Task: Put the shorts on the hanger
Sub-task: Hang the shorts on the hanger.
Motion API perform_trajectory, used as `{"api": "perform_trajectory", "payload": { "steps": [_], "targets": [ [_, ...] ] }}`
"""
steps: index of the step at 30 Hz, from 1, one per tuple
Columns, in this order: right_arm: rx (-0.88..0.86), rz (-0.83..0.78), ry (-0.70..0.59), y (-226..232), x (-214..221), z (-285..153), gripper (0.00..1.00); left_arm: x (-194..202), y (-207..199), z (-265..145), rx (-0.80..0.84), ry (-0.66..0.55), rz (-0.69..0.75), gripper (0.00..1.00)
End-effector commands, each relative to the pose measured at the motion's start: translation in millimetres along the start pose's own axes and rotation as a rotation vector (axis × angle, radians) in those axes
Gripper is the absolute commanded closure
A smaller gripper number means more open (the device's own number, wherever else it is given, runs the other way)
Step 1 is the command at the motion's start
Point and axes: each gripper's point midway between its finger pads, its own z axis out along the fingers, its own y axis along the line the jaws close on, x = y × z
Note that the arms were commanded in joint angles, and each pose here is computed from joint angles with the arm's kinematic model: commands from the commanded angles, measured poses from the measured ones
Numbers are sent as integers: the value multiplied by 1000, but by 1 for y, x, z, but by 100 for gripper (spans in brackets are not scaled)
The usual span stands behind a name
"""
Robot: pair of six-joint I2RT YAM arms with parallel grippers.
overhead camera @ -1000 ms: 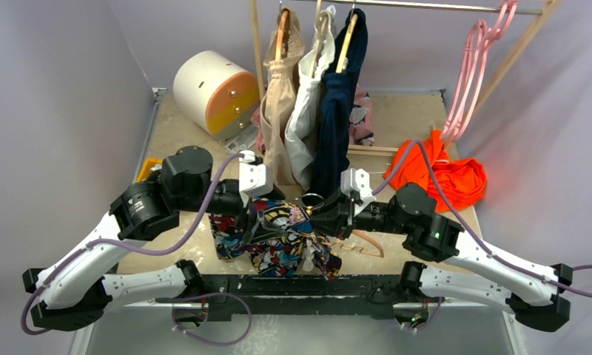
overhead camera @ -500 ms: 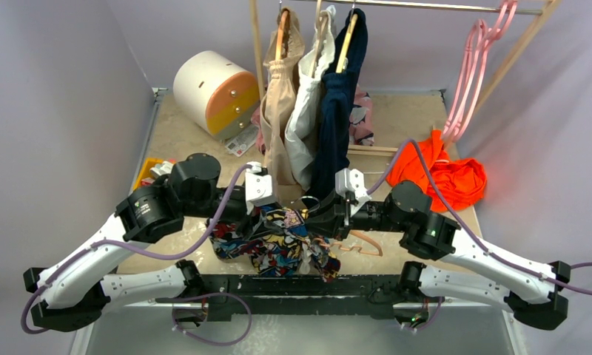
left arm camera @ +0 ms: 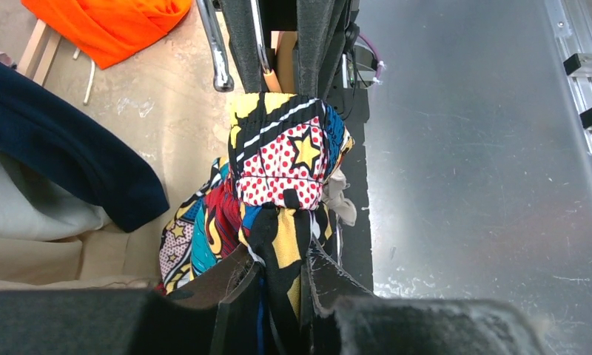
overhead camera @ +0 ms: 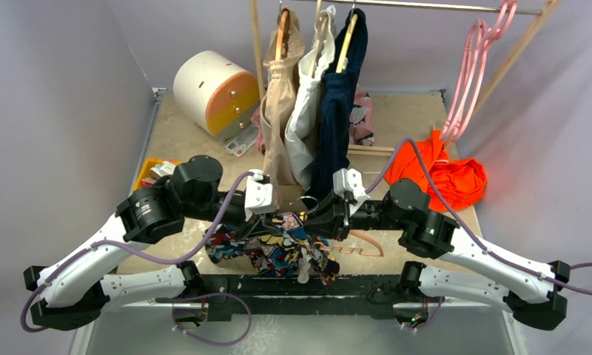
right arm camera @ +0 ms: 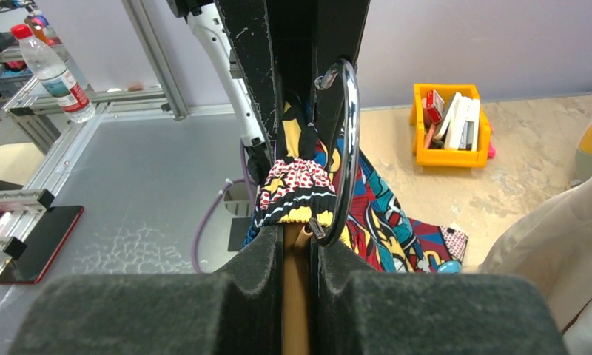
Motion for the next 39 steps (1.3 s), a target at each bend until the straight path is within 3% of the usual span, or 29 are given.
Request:
{"api": "perform_trajectory", "payload": {
  "steps": [1, 3, 6, 9, 11, 14, 16, 18, 22, 25, 27, 28, 31, 35, 39],
  "targets": [
    [10, -66, -139, 4, -58, -4, 88, -23, 19, -3, -114, -94, 4, 100],
    [19, -59, -135, 4, -57, -6, 81, -26, 19, -7, -128, -124, 3, 100],
    [16, -54, -134, 5, -56, -8, 79, -31, 17, -11, -135, -169, 1, 100],
    [8, -50, -146, 8, -58, -10, 86, -32, 15, -14, -136, -183, -5, 100],
    [4, -49, -152, 9, -60, -10, 98, -30, 16, -14, -141, -181, -7, 100],
    [-6, -48, -160, 11, -63, -10, 100, -31, 18, -14, -153, -192, -21, 100],
    [-14, -52, -167, 12, -65, -9, 100, -31, 19, -13, -161, -193, -29, 87],
    [-19, -56, -176, 13, -68, -9, 100, -30, 18, -12, -152, -188, -31, 67],
    [-19, -63, -184, 13, -70, -9, 100, -26, 17, -11, -143, -169, -37, 55],
    [-18, -68, -187, 13, -71, -10, 100, -21, 16, -9, -133, -148, -37, 53],
    [-17, -67, -187, 13, -71, -10, 100, -16, 15, -8, -125, -128, -34, 56],
    [-16, -67, -187, 13, -71, -10, 100, -14, 15, -7, -120, -117, -32, 62],
    [-14, -69, -189, 14, -72, -12, 100, -6, 15, -4, -111, -79, -25, 100],
    [-2, -62, -164, 13, -69, -15, 100, -5, 16, -6, -121, -77, -16, 100],
    [-13, -46, -119, 16, -62, -17, 75, -13, 16, -14, -146, -126, 2, 100]
  ]
}}
